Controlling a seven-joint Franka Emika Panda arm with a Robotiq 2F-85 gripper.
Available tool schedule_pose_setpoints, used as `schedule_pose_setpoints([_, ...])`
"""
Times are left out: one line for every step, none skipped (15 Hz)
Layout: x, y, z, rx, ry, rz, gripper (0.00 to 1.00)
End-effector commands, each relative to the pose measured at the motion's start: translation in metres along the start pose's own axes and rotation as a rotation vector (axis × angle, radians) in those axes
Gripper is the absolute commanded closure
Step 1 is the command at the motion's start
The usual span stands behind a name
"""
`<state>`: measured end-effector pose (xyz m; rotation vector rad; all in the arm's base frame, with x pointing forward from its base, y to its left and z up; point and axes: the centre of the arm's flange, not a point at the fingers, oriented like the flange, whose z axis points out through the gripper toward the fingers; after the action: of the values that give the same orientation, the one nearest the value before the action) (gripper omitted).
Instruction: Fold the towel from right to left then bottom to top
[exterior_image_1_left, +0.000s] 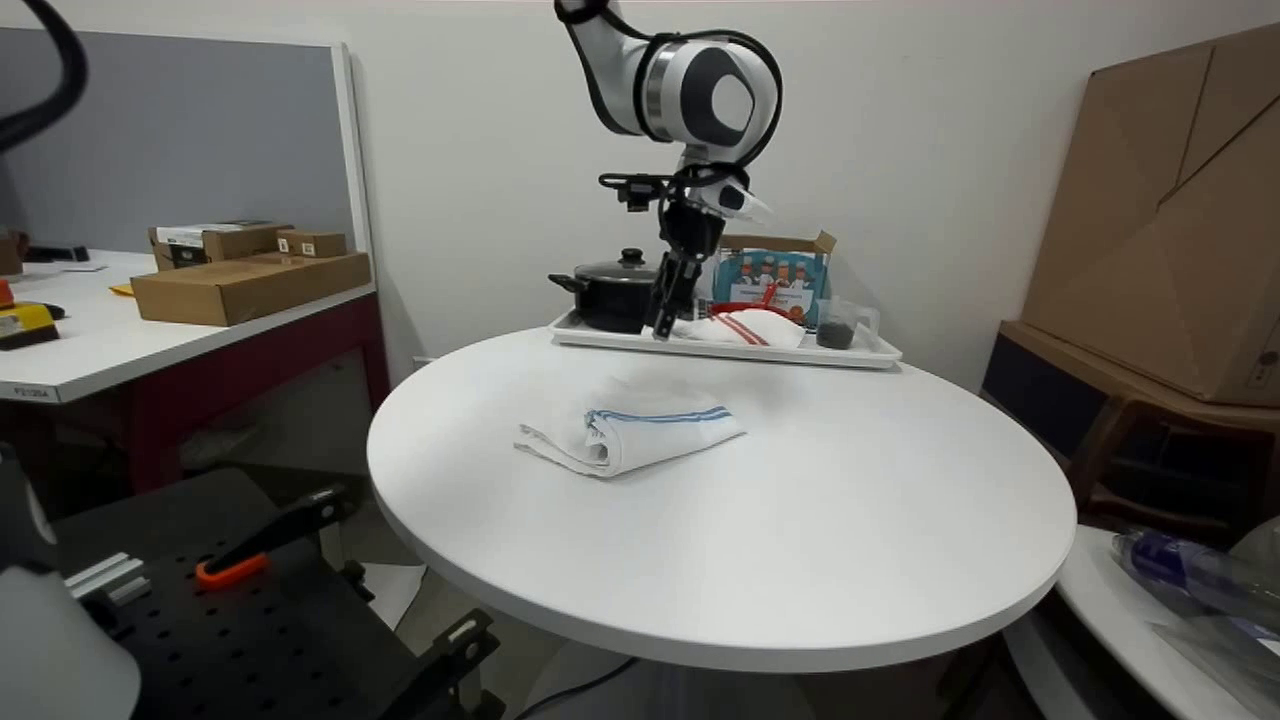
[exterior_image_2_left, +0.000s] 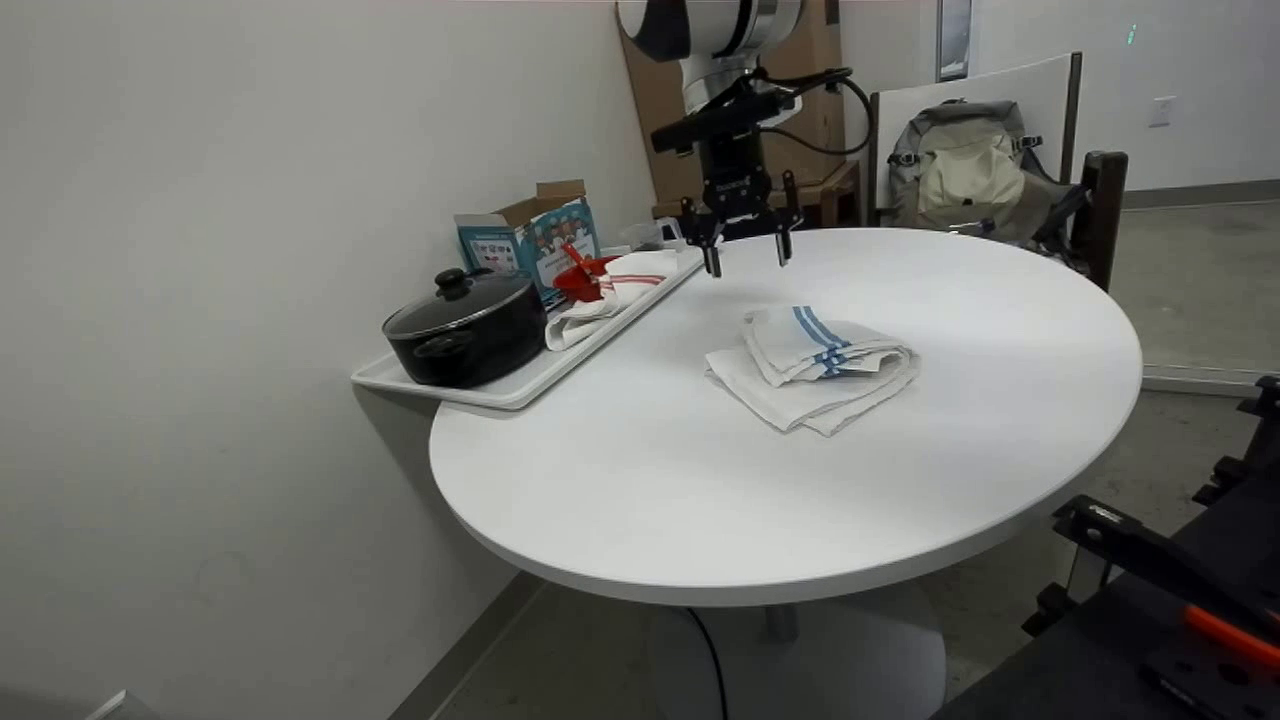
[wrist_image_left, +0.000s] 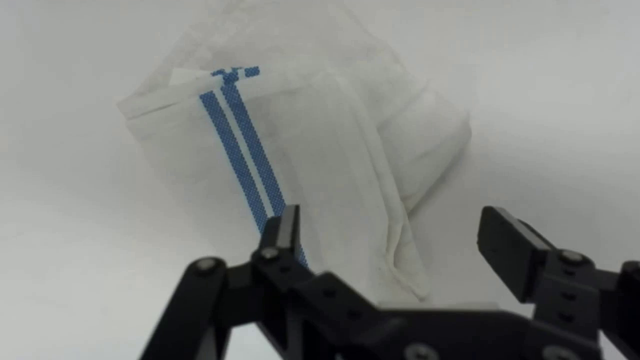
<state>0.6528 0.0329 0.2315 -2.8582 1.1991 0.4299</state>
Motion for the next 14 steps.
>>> schedule_pose_setpoints([-0.030,-0.004,-0.009,-0.023,0.037,-0.057,0.00])
schedule_pose_setpoints([-0.039,-0.003,-0.012,-0.026,0.035,-0.085,0.00])
schedule_pose_setpoints([-0.052,0.004,-0.009,-0.014,0.031,-0.112,0.00])
schedule_pose_setpoints([-0.061,0.011,-0.012,-0.018,0.013,-0.150,0.00])
schedule_pose_setpoints([-0.071,0.024,-0.016,-0.057,-0.018,-0.222,0.00])
schedule_pose_setpoints([-0.082,0.038,-0.018,-0.073,-0.039,-0.273,0.00])
schedule_pose_setpoints([-0.093,0.056,-0.019,-0.095,-0.063,-0.318,0.00])
schedule_pose_setpoints([-0.102,0.072,-0.019,-0.133,-0.080,-0.359,0.00])
schedule_pose_setpoints([-0.111,0.089,-0.019,-0.165,-0.098,-0.402,0.00])
schedule_pose_setpoints([-0.119,0.106,-0.018,-0.194,-0.097,-0.425,0.00])
schedule_pose_setpoints([-0.127,0.124,-0.019,-0.223,-0.077,-0.437,0.00])
schedule_pose_setpoints([-0.134,0.141,-0.021,-0.249,-0.033,-0.432,0.00])
schedule_pose_setpoints([-0.141,0.157,-0.024,-0.268,0.012,-0.423,0.00])
schedule_pose_setpoints([-0.150,0.172,-0.026,-0.279,0.081,-0.417,0.00])
